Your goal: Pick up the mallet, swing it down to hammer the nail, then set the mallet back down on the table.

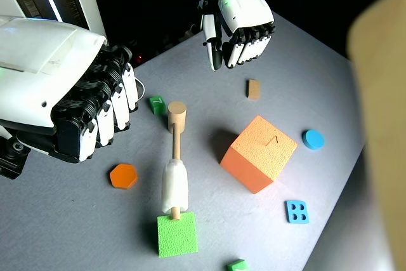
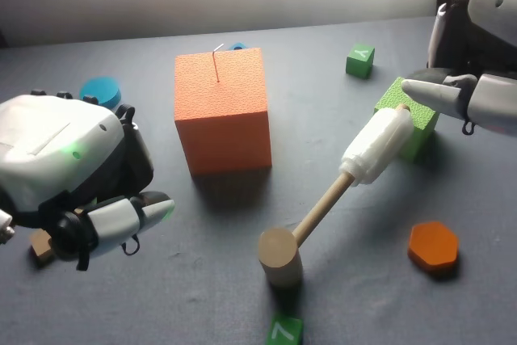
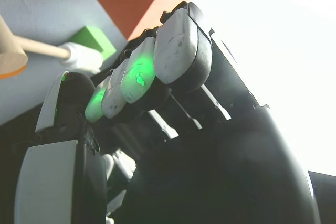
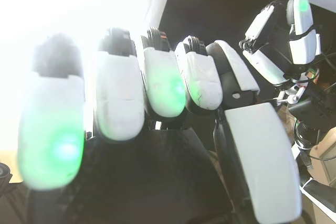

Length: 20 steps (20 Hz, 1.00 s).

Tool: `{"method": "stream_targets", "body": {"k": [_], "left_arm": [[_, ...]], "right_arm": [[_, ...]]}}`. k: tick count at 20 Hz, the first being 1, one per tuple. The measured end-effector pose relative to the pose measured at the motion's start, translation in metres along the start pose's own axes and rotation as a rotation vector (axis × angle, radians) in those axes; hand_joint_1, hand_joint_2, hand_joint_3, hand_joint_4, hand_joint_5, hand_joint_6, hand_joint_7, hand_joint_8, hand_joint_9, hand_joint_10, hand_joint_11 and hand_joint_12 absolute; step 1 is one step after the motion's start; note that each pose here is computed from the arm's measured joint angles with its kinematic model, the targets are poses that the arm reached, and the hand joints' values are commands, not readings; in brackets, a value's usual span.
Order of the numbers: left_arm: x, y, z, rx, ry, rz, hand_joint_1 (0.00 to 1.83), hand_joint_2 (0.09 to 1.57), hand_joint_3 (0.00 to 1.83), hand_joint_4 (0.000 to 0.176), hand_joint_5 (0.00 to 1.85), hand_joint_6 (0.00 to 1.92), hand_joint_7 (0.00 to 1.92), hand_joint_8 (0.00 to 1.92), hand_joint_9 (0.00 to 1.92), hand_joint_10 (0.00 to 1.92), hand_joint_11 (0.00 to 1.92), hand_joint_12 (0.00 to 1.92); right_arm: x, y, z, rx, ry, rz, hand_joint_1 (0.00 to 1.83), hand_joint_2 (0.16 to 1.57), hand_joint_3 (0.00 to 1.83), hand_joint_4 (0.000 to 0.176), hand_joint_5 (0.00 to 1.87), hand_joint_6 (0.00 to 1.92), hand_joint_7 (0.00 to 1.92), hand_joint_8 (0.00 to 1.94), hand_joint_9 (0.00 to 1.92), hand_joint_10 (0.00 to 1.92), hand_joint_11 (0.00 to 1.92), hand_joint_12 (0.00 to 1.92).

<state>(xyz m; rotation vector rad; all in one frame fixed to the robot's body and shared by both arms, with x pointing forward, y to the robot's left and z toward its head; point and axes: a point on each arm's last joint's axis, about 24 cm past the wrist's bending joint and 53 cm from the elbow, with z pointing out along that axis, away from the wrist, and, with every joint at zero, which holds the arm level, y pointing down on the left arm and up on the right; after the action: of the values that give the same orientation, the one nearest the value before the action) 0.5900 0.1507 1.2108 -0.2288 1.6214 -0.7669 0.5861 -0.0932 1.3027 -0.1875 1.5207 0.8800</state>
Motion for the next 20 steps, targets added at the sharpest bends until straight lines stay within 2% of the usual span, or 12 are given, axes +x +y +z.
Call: {"method": "stream_targets", "body": {"k": [1,2,4,5,7,10,12,13,14,17,20], "left_arm": [[0.0,0.001,0.0,-0.004,0.001,-0.001,0.0,1.12,0.16,0.0,0.0,0.0,0.0,0.0,0.0,0.0,0.0,0.0],[0.0,0.004,0.0,-0.012,0.003,0.003,0.0,1.18,0.03,0.0,0.0,0.0,0.0,0.0,0.0,0.0,0.0,0.0],[0.002,0.007,-0.001,-0.019,0.009,0.009,0.0,1.19,0.03,0.0,0.0,0.0,0.0,0.0,0.0,0.0,0.0,0.0],[0.001,0.006,-0.001,-0.014,0.007,0.012,0.0,1.2,0.03,0.0,0.0,0.0,0.0,0.0,0.0,0.0,0.0,0.0],[0.0,0.007,0.0,-0.012,0.002,0.019,0.0,1.2,0.03,0.0,0.0,0.0,0.0,0.0,0.0,0.0,0.0,0.0],[-0.001,0.011,0.0,-0.025,0.003,0.017,0.0,1.2,0.03,0.0,0.0,0.0,0.0,0.0,0.0,0.0,0.0,0.0],[-0.003,0.011,0.0,-0.019,0.0,0.023,0.0,1.2,0.02,0.0,0.0,0.0,0.0,0.0,0.0,0.0,0.0,0.0],[-0.002,0.011,0.001,-0.017,0.003,0.029,0.0,1.2,0.02,0.0,0.0,0.0,0.0,0.0,0.0,0.0,0.0,0.0],[-0.001,0.012,0.002,-0.013,0.013,0.037,0.0,1.19,0.02,0.0,0.0,0.0,0.0,0.0,0.0,0.0,0.0,0.0],[0.007,0.015,0.007,0.019,0.067,0.039,0.0,1.2,0.02,0.0,0.0,0.0,0.0,0.0,0.0,0.0,0.0,0.0],[0.015,0.016,0.011,0.087,0.137,0.047,0.0,1.2,0.02,0.0,0.0,0.0,0.0,0.0,0.0,0.0,0.0,0.0]], "right_arm": [[0.008,-0.003,-0.002,0.01,0.014,-0.007,0.0,1.0,0.12,0.0,0.0,0.01,0.0,0.01,0.0,0.0,0.0,0.0],[0.03,-0.01,-0.007,0.03,0.062,-0.033,0.0,1.07,0.03,0.0,0.0,0.0,0.0,0.0,0.0,0.0,0.0,0.0],[0.061,-0.014,-0.01,0.039,0.142,-0.04,0.0,1.08,0.03,0.0,0.0,0.0,0.0,0.0,0.0,0.0,0.0,0.0],[0.061,-0.013,-0.009,0.036,0.139,-0.041,0.0,1.08,0.03,0.0,0.01,0.01,0.0,0.0,0.0,0.0,0.0,0.0],[0.043,-0.009,-0.007,0.028,0.068,-0.051,0.0,1.09,0.02,0.0,0.01,0.0,0.0,0.0,0.0,0.0,0.0,0.0],[0.047,-0.01,-0.007,0.031,0.08,-0.046,0.03,1.09,0.02,0.0,0.01,0.0,0.0,0.0,0.0,0.0,0.0,0.0],[0.049,-0.01,-0.007,0.03,0.087,-0.06,0.35,1.11,0.02,0.0,0.01,0.0,0.0,0.0,0.0,0.0,0.0,0.0],[0.049,-0.01,-0.007,0.03,0.09,-0.068,0.65,1.11,0.01,0.0,0.0,0.0,0.0,0.0,0.0,0.0,0.0,0.0],[0.051,-0.01,-0.006,0.027,0.1,-0.071,0.84,1.08,0.0,0.0,0.0,0.0,0.0,0.0,0.0,0.0,0.0,0.0],[0.055,-0.007,0.001,0.01,0.127,-0.069,1.05,1.02,0.0,0.0,0.0,0.0,0.0,0.0,0.0,0.0,0.02,0.01],[0.061,-0.003,0.006,-0.005,0.156,-0.063,1.13,1.02,0.0,0.0,0.0,0.0,0.0,0.0,0.0,0.0,0.04,0.03]]}}
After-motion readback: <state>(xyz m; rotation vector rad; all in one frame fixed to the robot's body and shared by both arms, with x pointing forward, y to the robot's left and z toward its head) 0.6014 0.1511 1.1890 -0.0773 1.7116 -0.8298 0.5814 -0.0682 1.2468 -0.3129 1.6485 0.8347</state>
